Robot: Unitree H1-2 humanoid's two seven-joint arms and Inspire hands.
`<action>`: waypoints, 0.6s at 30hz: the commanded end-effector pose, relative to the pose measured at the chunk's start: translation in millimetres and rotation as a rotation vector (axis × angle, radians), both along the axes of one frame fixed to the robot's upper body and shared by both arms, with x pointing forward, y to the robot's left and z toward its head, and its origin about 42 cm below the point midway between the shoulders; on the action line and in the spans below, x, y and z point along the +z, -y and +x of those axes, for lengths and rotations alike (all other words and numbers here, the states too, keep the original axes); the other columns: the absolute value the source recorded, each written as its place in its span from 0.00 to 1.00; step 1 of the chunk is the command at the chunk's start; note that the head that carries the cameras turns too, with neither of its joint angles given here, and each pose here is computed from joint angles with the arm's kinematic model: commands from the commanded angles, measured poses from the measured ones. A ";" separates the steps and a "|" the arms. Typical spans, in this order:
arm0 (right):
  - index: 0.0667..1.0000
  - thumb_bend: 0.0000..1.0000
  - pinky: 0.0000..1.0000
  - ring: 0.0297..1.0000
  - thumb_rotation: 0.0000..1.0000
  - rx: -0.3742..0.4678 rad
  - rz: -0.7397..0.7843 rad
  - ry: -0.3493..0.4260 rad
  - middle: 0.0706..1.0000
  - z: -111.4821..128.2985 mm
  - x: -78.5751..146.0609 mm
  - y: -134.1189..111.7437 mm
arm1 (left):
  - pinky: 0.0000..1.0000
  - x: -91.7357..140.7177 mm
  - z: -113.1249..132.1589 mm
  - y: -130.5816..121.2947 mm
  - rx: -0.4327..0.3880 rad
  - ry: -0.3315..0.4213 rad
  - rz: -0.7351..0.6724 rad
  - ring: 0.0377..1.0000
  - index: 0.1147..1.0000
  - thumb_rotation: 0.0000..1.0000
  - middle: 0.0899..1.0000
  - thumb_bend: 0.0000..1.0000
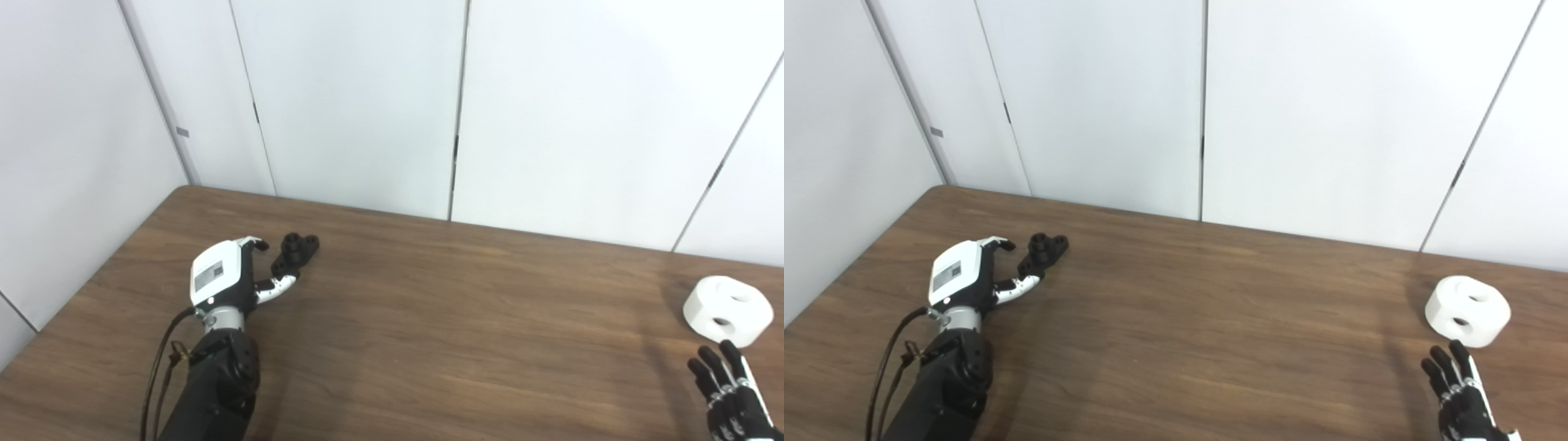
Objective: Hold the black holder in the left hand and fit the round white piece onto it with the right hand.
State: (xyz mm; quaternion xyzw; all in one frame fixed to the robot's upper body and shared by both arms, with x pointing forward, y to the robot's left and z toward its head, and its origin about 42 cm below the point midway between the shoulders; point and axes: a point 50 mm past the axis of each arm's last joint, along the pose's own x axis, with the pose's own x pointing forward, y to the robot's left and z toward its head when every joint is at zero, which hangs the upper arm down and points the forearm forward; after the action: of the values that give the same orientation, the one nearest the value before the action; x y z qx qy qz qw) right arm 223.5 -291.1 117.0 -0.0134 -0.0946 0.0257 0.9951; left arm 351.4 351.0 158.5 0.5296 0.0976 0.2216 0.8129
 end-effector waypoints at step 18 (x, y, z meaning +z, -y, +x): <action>0.96 0.64 1.00 0.93 0.89 -0.024 0.031 -0.090 0.93 -19.8 -18.9 -9.0 | 0.92 15.0 26.7 -5.2 0.005 0.055 -0.011 0.90 0.70 0.37 0.83 0.77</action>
State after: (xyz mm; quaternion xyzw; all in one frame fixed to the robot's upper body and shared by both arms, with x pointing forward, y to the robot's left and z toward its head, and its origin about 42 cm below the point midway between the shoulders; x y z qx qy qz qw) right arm 217.8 -285.6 115.7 -0.0159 -0.0812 0.0214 0.9963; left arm 363.8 351.1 147.3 0.5104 0.1159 0.2114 0.8254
